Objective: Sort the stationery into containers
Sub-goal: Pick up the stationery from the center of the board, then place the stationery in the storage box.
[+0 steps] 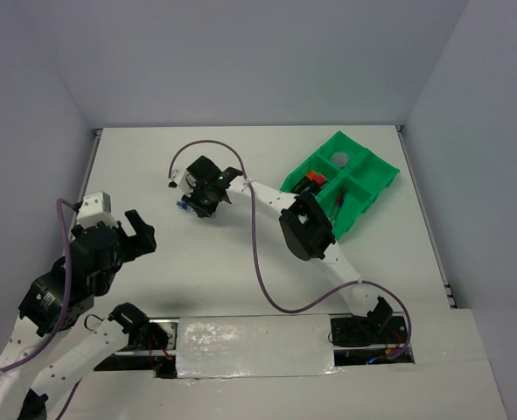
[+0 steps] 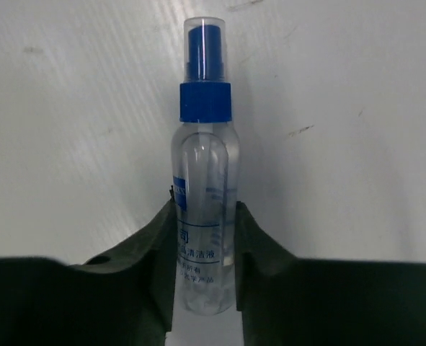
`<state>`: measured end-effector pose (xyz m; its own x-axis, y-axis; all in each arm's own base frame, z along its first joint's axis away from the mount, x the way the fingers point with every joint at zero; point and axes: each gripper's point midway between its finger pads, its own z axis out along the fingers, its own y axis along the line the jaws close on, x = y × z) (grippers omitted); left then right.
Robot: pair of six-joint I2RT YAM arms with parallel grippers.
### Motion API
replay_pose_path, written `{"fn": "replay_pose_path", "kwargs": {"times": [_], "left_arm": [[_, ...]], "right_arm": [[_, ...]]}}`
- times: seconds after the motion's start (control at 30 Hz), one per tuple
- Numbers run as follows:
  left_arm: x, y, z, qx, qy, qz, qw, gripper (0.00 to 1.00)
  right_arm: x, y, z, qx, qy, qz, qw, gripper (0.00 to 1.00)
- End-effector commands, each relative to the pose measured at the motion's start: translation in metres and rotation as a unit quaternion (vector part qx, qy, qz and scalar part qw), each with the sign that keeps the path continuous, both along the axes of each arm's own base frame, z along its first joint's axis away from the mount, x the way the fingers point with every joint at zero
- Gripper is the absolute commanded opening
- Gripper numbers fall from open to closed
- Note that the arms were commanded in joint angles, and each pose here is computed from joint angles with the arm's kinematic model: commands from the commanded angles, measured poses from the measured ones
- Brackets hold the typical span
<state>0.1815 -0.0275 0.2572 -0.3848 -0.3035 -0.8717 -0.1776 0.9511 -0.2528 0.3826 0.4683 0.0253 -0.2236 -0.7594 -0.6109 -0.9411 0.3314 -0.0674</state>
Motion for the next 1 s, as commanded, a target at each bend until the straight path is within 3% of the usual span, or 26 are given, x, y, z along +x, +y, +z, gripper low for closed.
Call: {"fn": "replay_pose_path", "kwargs": {"times": [0.0,0.03,0.1,0.13,0.17,0.23,0.27,0.33,0.37,0.4,0.43,0.47,0.5,0.53,0.57,0.6,0.67,0.7,0.73,0.97], "left_arm": [[0.003,-0.002,0.007,-0.007,-0.018,-0.003,1.0,0.99],[0.003,-0.002,0.007,-0.008,-0.019,-0.004,1.0,0.99],[0.002,-0.002,0.008,-0.009,-0.02,-0.004,1.0,0.99],[0.002,-0.003,0.008,-0.009,-0.021,-0.005,1.0,0.99],[0.002,-0.003,0.008,-0.009,-0.022,-0.006,1.0,0.99],[0.003,-0.003,0.008,-0.011,-0.024,-0.006,1.0,0.99],[0.002,-0.003,0.008,-0.012,-0.024,-0.009,1.0,0.99],[0.002,-0.003,0.009,-0.012,-0.025,-0.009,1.0,0.99],[0.002,-0.003,0.008,-0.013,-0.025,-0.009,1.0,0.99],[0.002,-0.003,0.009,-0.014,-0.027,-0.009,0.999,0.99],[0.001,-0.003,0.009,-0.013,-0.027,-0.01,0.999,0.99],[0.0,-0.003,0.01,-0.016,-0.031,-0.011,0.999,0.99],[0.0,-0.003,0.01,-0.016,-0.031,-0.011,0.999,0.99],[0.0,-0.003,0.011,-0.018,-0.033,-0.012,0.999,0.99],[-0.001,-0.003,0.011,-0.019,-0.036,-0.013,0.999,0.99],[0.0,-0.003,0.012,-0.019,-0.037,-0.014,0.999,0.99],[-0.001,-0.004,0.012,-0.02,-0.038,-0.016,0.999,0.99],[-0.001,-0.004,0.012,-0.02,-0.038,-0.017,0.999,0.99],[0.0,-0.004,0.012,-0.02,-0.039,-0.017,0.999,0.99],[-0.001,-0.007,0.013,-0.021,-0.04,-0.025,0.999,0.99]], "right_arm": [[-0.02,-0.005,0.006,-0.004,0.016,0.016,1.0,0.1],[-0.017,-0.003,0.013,0.009,0.006,0.005,1.0,0.0],[-0.011,0.003,0.057,0.093,-0.024,-0.032,0.995,0.0],[-0.017,-0.012,0.054,0.113,-0.008,-0.046,0.993,0.0],[-0.035,-0.006,0.123,0.207,0.013,-0.015,0.978,0.0],[-0.033,-0.012,0.204,0.342,-0.024,0.008,0.939,0.0],[-0.024,-0.046,0.258,0.424,-0.053,-0.034,0.903,0.0],[0.0,-0.096,0.275,0.461,-0.081,-0.132,0.874,0.0],[0.023,-0.13,0.281,0.458,-0.096,-0.214,0.857,0.0],[0.056,-0.183,0.292,0.434,-0.166,-0.355,0.811,0.0],[0.071,-0.214,0.302,0.409,-0.2,-0.427,0.781,0.0],[0.078,-0.248,0.279,0.342,-0.208,-0.5,0.768,0.0],[0.095,-0.308,0.266,0.279,-0.248,-0.6,0.708,0.0],[0.104,-0.337,0.276,0.26,-0.255,-0.636,0.68,0.0],[0.101,-0.364,0.25,0.206,-0.227,-0.673,0.673,0.0],[0.109,-0.417,0.241,0.181,-0.221,-0.718,0.635,0.0],[0.117,-0.453,0.218,0.155,-0.189,-0.742,0.624,0.0],[0.119,-0.485,0.211,0.145,-0.184,-0.763,0.602,0.0],[0.12,-0.498,0.198,0.132,-0.177,-0.771,0.598,0.0],[0.116,-0.556,0.15,0.103,-0.138,-0.807,0.565,0.0]]}}
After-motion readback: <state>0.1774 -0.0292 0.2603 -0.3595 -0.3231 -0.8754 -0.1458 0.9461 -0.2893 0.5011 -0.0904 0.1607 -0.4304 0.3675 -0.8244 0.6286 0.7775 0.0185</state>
